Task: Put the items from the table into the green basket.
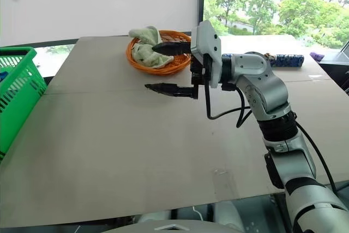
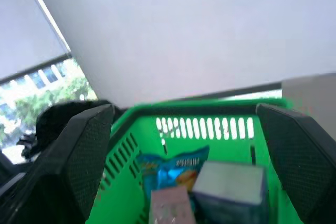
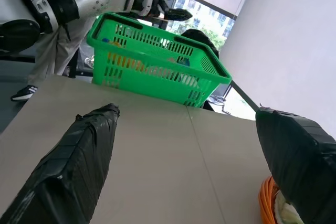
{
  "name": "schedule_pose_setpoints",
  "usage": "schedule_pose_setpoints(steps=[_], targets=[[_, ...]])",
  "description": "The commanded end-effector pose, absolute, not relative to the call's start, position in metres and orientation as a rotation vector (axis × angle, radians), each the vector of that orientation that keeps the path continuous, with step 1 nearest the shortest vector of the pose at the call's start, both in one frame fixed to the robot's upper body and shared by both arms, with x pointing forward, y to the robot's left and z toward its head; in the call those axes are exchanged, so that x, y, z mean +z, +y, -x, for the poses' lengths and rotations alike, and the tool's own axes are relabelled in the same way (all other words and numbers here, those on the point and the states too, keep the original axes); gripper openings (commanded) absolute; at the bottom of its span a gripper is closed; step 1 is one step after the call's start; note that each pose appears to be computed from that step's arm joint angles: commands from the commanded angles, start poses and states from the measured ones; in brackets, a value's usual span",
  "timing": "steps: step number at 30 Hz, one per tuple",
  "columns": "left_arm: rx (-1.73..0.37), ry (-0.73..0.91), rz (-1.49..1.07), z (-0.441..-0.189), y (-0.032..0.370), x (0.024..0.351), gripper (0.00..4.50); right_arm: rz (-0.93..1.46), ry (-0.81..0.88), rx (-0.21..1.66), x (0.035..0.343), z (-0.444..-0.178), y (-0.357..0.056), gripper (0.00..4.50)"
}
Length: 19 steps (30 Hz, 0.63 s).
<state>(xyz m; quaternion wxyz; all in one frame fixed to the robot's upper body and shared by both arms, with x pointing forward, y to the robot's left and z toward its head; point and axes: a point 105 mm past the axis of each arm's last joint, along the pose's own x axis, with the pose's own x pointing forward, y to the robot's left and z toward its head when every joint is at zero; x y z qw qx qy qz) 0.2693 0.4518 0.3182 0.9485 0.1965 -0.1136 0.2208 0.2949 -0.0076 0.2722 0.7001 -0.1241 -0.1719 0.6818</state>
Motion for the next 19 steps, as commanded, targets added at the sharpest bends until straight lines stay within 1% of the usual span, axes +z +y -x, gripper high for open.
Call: schedule_pose_setpoints(steps=[1, 2, 4, 5, 6, 9, 12, 16, 19], targets=[[0.064, -0.218, -0.221, -0.303, 0.360, 0.294, 4.48, 0.305, -0.361, 1.415, 0.274, -0.307, -0.028, 4.50], [-0.004, -0.202, -0.187, -0.306, 0.343, 0.288, 4.48, 0.313, -0.341, 1.401, 0.270, -0.309, -0.031, 4.50], [-0.147, -0.125, -0.161, -0.317, 0.292, 0.259, 4.48, 0.337, -0.267, 1.318, 0.253, -0.318, -0.046, 4.50], [-0.186, -0.086, -0.155, -0.319, 0.272, 0.244, 4.48, 0.344, -0.234, 1.266, 0.246, -0.323, -0.054, 4.50], [-0.215, -0.051, -0.151, -0.320, 0.258, 0.230, 4.48, 0.351, -0.205, 1.213, 0.239, -0.328, -0.063, 4.50], [-0.264, 0.026, -0.076, -0.316, 0.233, 0.196, 4.48, 0.347, -0.127, 1.057, 0.222, -0.342, -0.088, 4.50], [-0.289, 0.086, -0.048, -0.305, 0.220, 0.172, 4.48, 0.384, -0.048, 0.957, 0.201, -0.343, -0.114, 4.50], [-0.269, 0.104, -0.019, -0.297, 0.223, 0.165, 4.48, 0.390, -0.011, 0.911, 0.192, -0.341, -0.126, 4.50], [-0.258, 0.183, 0.019, -0.274, 0.227, 0.145, 4.48, 0.356, 0.027, 0.829, 0.185, -0.335, -0.146, 4.50]])
